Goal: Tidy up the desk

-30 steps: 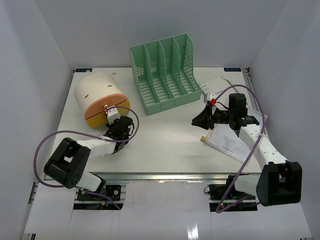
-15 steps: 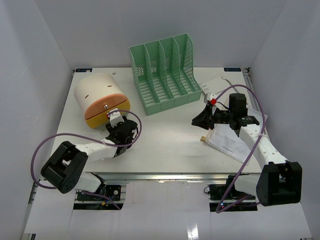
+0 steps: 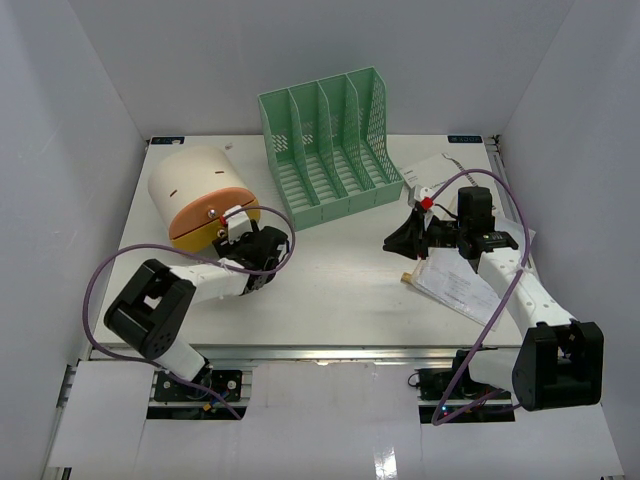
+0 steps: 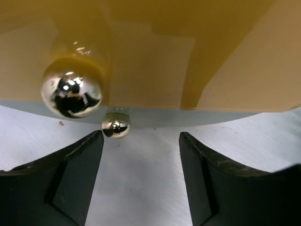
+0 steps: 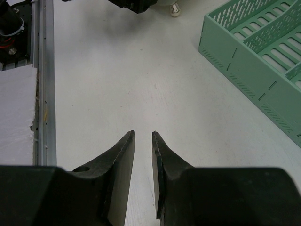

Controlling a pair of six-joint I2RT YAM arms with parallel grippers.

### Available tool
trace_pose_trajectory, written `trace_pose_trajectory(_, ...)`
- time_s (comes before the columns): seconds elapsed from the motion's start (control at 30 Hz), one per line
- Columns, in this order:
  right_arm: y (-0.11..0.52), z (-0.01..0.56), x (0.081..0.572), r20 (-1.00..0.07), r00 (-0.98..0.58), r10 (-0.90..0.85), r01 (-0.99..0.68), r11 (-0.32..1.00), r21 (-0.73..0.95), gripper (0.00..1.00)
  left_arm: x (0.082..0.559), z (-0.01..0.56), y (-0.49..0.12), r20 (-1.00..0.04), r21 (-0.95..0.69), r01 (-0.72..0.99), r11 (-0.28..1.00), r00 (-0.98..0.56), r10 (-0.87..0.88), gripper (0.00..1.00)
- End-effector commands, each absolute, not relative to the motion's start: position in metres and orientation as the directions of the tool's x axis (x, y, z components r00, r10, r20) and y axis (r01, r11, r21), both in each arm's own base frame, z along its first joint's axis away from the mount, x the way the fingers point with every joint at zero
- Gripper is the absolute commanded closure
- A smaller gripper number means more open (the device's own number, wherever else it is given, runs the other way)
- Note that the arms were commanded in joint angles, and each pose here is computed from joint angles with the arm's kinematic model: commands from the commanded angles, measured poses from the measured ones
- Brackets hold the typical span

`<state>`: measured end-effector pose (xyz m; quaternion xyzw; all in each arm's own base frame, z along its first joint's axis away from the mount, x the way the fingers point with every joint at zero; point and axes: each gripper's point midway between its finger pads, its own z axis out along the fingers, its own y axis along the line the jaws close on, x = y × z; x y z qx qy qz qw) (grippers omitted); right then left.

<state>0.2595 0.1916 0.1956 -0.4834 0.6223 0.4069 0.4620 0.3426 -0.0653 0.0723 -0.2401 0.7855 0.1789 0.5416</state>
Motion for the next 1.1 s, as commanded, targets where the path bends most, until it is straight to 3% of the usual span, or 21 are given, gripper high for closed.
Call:
trace_pose_trajectory(0.0,0.191,0.196,0.260,-0.971,-0.107,-0.212,-0.979,0.195,0.066,0.72,0.353,0.080,-0.055,-0.941,0.030,-0.605,0.795,-0.286,-0.183,0.30)
trace_pose_trajectory(0.3,0.189,0.197,0.261,-0.972,-0.109,-0.209,-0.978,0.200,0.066,0.72,0.360,0.071,-0.056,-0.930,-0.016,-0.604,0.797,-0.283,-0.233,0.55)
trace_pose_trajectory(0.57,0.189,0.196,0.262,-0.972,-0.111,-0.208,-0.977,0.201,0.068,0.72,0.355,0.069,-0.069,-0.916,-0.077,-0.559,0.826,-0.288,-0.280,0.88)
trace_pose_trajectory(1.07,0.188,0.197,0.262,-0.972,-0.110,-0.207,-0.977,0.203,0.067,0.72,0.299,0.040,-0.144,-0.879,-0.130,-0.462,0.877,-0.356,-0.318,0.94)
